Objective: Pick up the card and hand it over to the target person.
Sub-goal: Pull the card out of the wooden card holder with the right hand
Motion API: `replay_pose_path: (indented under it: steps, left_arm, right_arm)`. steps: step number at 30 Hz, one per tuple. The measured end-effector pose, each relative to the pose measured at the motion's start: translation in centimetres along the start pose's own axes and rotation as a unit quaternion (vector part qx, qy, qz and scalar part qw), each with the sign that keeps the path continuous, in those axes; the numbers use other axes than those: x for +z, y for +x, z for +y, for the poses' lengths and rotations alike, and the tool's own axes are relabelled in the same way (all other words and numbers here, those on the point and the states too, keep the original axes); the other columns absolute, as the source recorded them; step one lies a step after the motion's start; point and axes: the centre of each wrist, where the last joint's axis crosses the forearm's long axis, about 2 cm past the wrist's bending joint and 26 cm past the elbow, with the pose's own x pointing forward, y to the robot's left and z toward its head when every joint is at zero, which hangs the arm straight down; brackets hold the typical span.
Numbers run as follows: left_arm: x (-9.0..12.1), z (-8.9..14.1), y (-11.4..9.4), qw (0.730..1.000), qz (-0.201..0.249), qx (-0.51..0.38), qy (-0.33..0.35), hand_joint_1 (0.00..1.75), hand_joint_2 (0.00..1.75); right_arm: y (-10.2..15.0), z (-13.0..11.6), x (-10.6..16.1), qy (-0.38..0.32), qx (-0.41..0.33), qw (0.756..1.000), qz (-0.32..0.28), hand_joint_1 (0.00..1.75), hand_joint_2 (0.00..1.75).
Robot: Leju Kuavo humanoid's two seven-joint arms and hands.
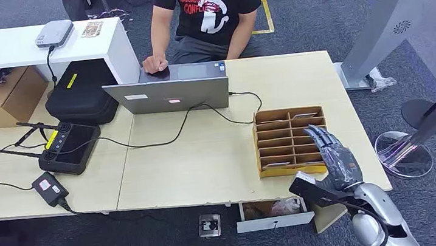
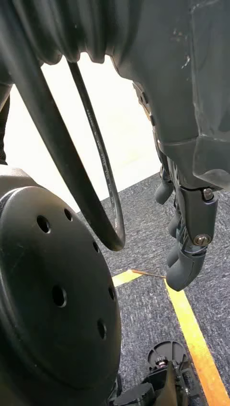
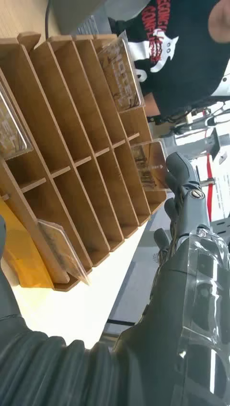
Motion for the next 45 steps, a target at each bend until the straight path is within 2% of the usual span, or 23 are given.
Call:
replay_pose_path:
  steps: [6, 11, 22, 37, 45]
  left_arm:
    - [0.0, -0.1, -0.1, 1.000, 0.000, 0.003, -0.001, 0.00, 1.75]
    - [-0.1, -0.2, 0.0, 1.000, -0.001, 0.010, 0.001, 0.00, 1.75]
    - [-0.1, -0.3, 0.0, 1.000, -0.001, 0.014, 0.004, 0.00, 1.75]
    - [-0.1, -0.3, 0.0, 1.000, 0.000, 0.011, 0.004, 0.00, 1.75]
    - [-0.1, -0.3, 0.0, 1.000, 0.001, 0.005, 0.003, 0.00, 1.75]
  right_arm:
    - [-0.9, -1.4, 1.0, -0.037, -0.035, 0.999, 0.013, 0.00, 1.75]
    - [-1.2, -2.6, 2.5, -0.050, -0.022, 0.998, 0.028, 0.00, 1.75]
    - [-1.2, -2.2, 3.5, -0.041, -0.004, 0.998, 0.050, 0.00, 1.75]
    - [-1.2, -0.3, 2.2, -0.012, 0.038, 0.997, 0.067, 0.00, 1.75]
    - [-1.5, -0.1, 2.8, -0.016, 0.042, 0.996, 0.080, 0.00, 1.75]
